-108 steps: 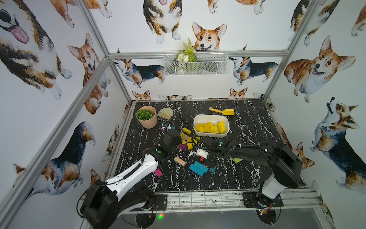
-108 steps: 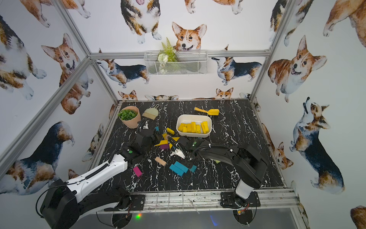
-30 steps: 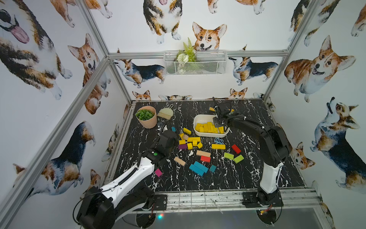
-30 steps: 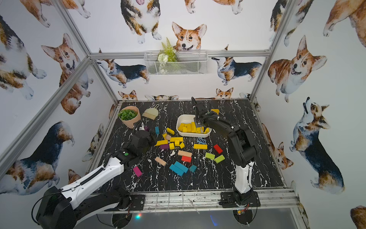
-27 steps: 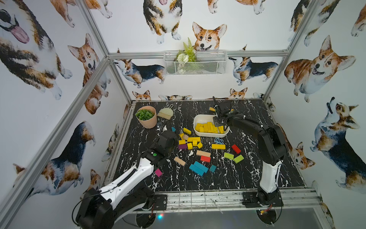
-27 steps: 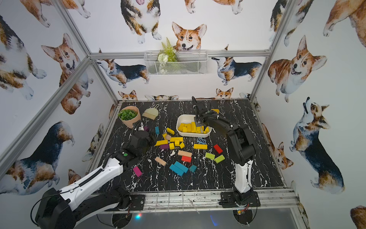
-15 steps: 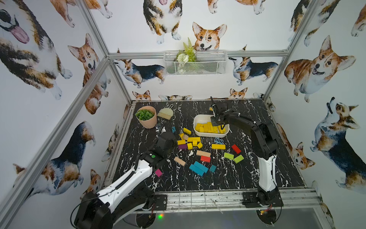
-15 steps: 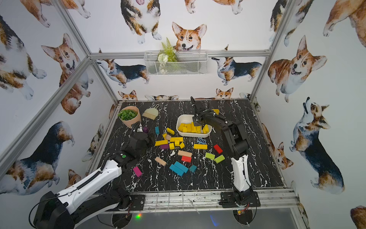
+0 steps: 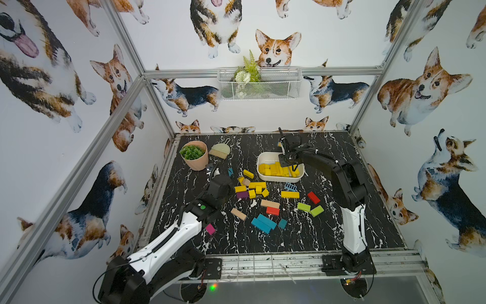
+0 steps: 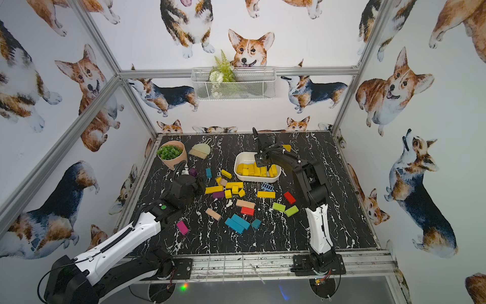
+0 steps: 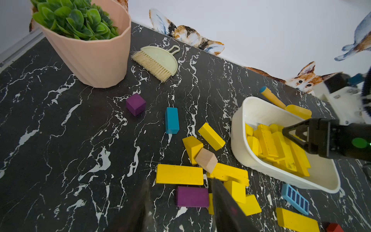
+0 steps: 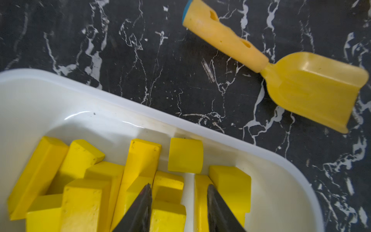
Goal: Pick out the yellow building blocks
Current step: Place the building block in the storage box, then pick up the building block from the center of the board.
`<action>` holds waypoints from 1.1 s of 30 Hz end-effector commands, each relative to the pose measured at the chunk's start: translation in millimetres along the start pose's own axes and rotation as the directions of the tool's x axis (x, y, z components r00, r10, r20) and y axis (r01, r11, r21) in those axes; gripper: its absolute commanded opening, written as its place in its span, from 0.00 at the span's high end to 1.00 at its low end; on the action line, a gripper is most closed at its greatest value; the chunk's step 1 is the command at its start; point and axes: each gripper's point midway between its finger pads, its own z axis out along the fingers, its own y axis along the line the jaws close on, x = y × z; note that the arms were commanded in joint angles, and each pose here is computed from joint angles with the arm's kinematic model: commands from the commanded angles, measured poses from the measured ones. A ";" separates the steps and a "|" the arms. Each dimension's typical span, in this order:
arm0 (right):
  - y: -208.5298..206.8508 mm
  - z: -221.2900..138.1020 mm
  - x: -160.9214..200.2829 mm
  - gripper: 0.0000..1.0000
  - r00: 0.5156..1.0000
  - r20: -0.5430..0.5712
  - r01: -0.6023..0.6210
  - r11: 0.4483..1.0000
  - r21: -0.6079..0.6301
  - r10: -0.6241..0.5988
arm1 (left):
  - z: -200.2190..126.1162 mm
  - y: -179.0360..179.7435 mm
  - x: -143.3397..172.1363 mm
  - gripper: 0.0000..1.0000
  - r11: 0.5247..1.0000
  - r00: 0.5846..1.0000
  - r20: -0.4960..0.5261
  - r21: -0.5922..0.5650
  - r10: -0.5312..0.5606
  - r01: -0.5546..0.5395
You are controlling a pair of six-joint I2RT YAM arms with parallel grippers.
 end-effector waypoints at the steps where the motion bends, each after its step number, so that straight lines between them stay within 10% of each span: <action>1: 1.8 -33.3 -18.4 0.54 0.996 0.089 -0.006 0.999 -0.040 0.009 | 0.8 -0.4 -4.9 0.44 1.000 1.000 0.008 -0.007 0.027 -0.027; 11: 3.4 -104.4 14.1 0.54 0.973 0.223 -0.020 0.983 -0.183 0.061 | 35.5 -24.4 8.6 0.41 0.972 0.958 -0.165 0.043 0.236 -0.232; 18: -6.5 -121.2 67.5 0.55 0.979 0.182 -0.052 0.979 -0.199 0.089 | 51.2 -49.4 18.6 0.28 0.871 0.833 -0.260 0.203 0.489 -0.448; 27: -9.9 -140.0 84.4 0.55 0.970 0.202 -0.086 0.969 -0.230 0.134 | 57.2 -45.2 36.2 0.26 0.548 0.443 -0.324 0.451 0.836 -0.705; 33: -7.7 -146.8 92.1 0.55 0.971 0.192 -0.089 0.962 -0.258 0.142 | 60.0 -2.6 70.4 0.29 0.321 0.057 -0.417 0.597 0.907 -0.735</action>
